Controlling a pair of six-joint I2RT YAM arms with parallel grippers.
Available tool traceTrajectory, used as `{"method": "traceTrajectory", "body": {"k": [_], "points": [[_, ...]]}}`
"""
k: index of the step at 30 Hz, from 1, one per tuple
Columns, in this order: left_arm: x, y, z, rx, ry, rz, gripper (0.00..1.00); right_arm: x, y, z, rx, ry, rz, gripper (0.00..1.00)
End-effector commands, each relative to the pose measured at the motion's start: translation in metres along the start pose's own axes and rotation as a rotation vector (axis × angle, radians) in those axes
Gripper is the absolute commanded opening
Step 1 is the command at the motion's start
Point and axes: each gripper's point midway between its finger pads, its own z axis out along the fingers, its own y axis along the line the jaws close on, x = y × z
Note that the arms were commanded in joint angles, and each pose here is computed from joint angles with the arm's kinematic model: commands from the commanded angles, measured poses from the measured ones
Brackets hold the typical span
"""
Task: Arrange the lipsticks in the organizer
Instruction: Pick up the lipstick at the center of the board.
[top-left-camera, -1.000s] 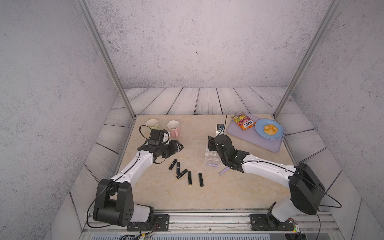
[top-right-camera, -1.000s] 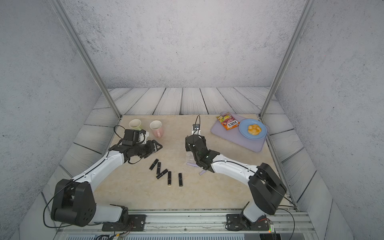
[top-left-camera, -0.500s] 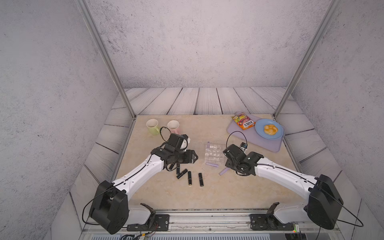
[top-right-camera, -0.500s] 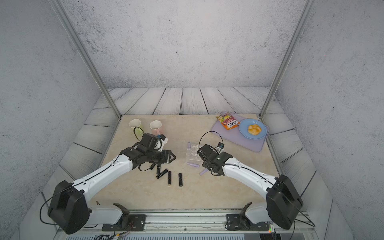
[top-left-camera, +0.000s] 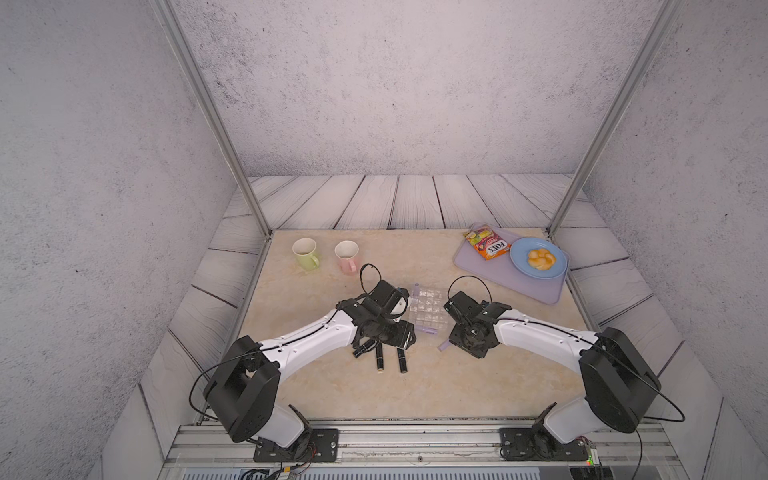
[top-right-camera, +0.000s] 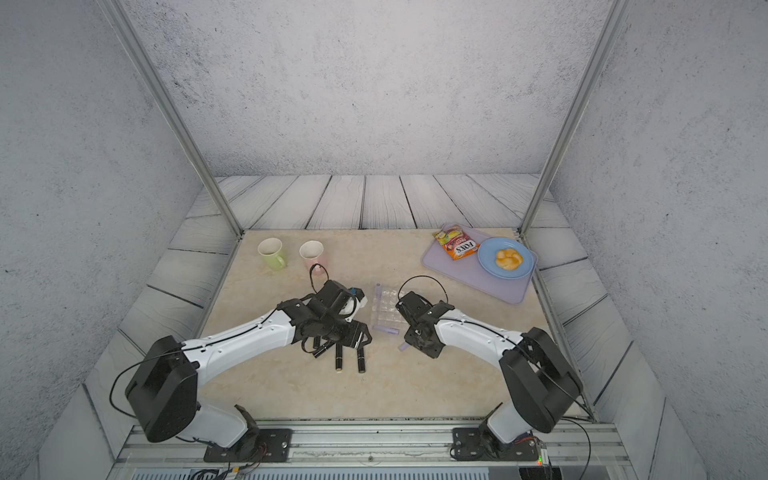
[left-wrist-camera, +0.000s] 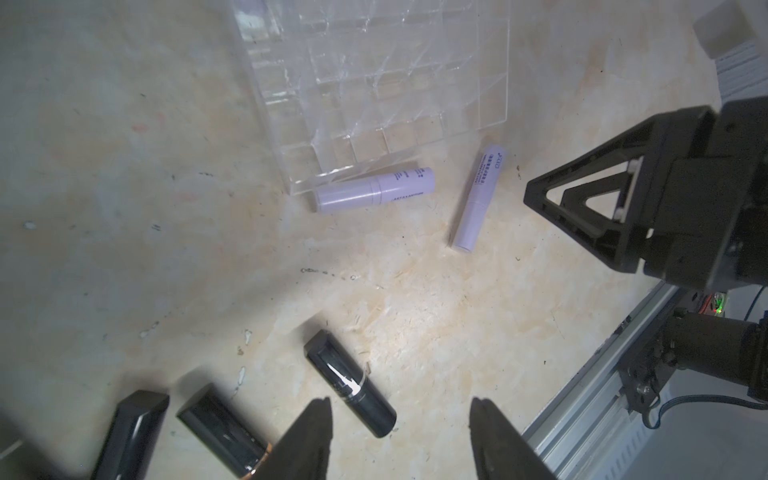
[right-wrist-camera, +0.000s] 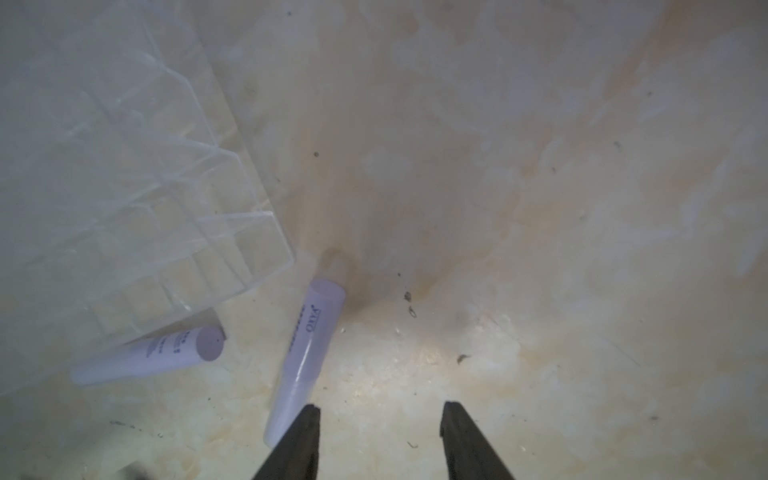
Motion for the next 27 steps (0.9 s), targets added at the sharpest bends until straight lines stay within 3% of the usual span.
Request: {"method": "traceTrajectory", "body": {"k": [1, 17, 27], "points": [[-0.004, 0.011, -0.012, -0.038, -0.040, 0.006, 0.60, 0.001, 0.012, 0.005, -0.022, 0.024, 0.015, 0.50], [-0.009, 0.021, -0.016, -0.024, -0.069, -0.040, 0.59, -0.003, 0.022, 0.036, 0.008, 0.043, 0.035, 0.45], [-0.025, 0.028, -0.041, 0.042, -0.127, -0.143, 0.59, 0.012, 0.012, 0.031, -0.032, 0.106, 0.064, 0.15]]}}
